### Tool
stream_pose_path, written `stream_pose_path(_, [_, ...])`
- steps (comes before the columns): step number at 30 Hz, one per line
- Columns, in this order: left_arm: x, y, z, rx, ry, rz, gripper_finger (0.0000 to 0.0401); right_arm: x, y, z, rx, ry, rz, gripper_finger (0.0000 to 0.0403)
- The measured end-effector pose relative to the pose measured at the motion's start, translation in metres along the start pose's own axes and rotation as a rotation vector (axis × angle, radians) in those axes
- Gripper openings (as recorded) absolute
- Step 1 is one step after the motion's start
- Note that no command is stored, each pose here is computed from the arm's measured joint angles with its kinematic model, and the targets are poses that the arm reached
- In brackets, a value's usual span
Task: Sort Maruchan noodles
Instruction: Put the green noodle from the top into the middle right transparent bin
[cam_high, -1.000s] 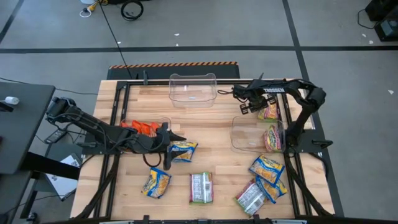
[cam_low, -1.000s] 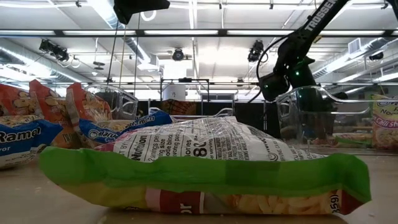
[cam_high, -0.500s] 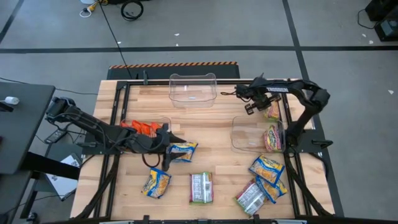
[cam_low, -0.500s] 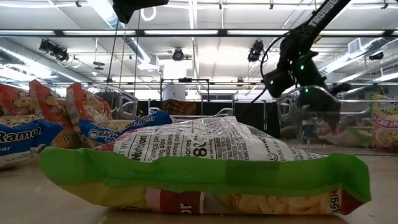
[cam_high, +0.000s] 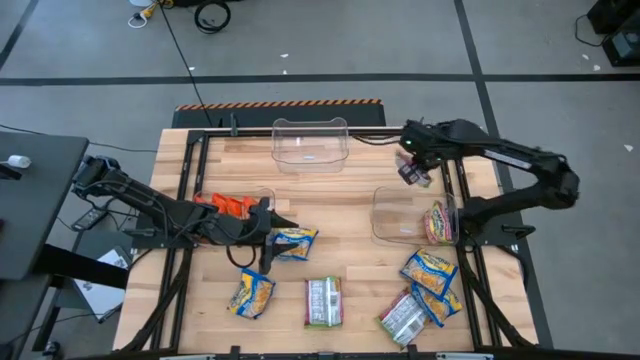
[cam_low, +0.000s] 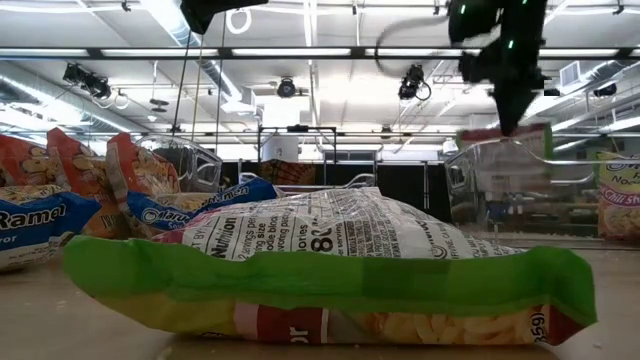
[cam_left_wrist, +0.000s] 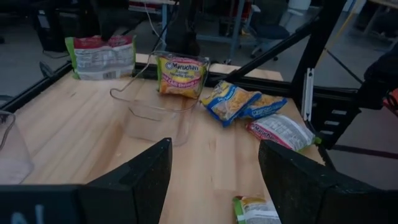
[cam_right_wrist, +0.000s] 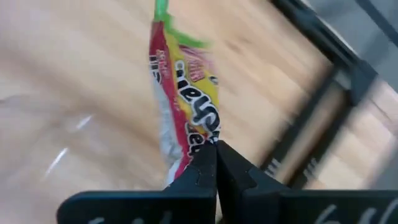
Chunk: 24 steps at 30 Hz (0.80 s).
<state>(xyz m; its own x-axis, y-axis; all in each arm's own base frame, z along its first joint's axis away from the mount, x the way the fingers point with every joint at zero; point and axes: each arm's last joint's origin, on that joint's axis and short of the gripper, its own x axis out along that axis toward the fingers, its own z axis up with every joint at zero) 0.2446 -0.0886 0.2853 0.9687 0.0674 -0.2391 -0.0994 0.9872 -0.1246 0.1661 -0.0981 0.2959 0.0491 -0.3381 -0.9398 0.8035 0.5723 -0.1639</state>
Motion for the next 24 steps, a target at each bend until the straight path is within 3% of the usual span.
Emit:
stream_pose_path(5, [0.0, 0.0, 0.0, 0.046, 0.001, 0.0, 0.0243, -0.035, 0.017, -0.018, -0.394, -0.075, 0.3, 0.0002])
stream_pose_path(9, [-0.001, 0.0, 0.0, 0.05, 0.001, 0.0, 0.0243, -0.053, 0.032, -0.036, -0.81, -0.152, 0.437, 0.0002])
stream_pose_path(13, [-0.002, 0.0, 0.001, 0.05, -0.001, -0.005, 0.0242, -0.059, 0.039, -0.053, -1.185, -0.176, 0.426, 0.0003])
stream_pose_path(18, [-0.003, -0.003, 0.0, 0.053, 0.005, -0.032, 0.0242, -0.055, 0.053, -0.06, -1.509, -0.166, 0.298, 0.0002])
stream_pose_path(24, [-0.003, -0.004, 0.0, 0.054, 0.008, -0.05, 0.0242, -0.033, 0.078, -0.071, -1.813, -0.067, 0.287, 0.0001])
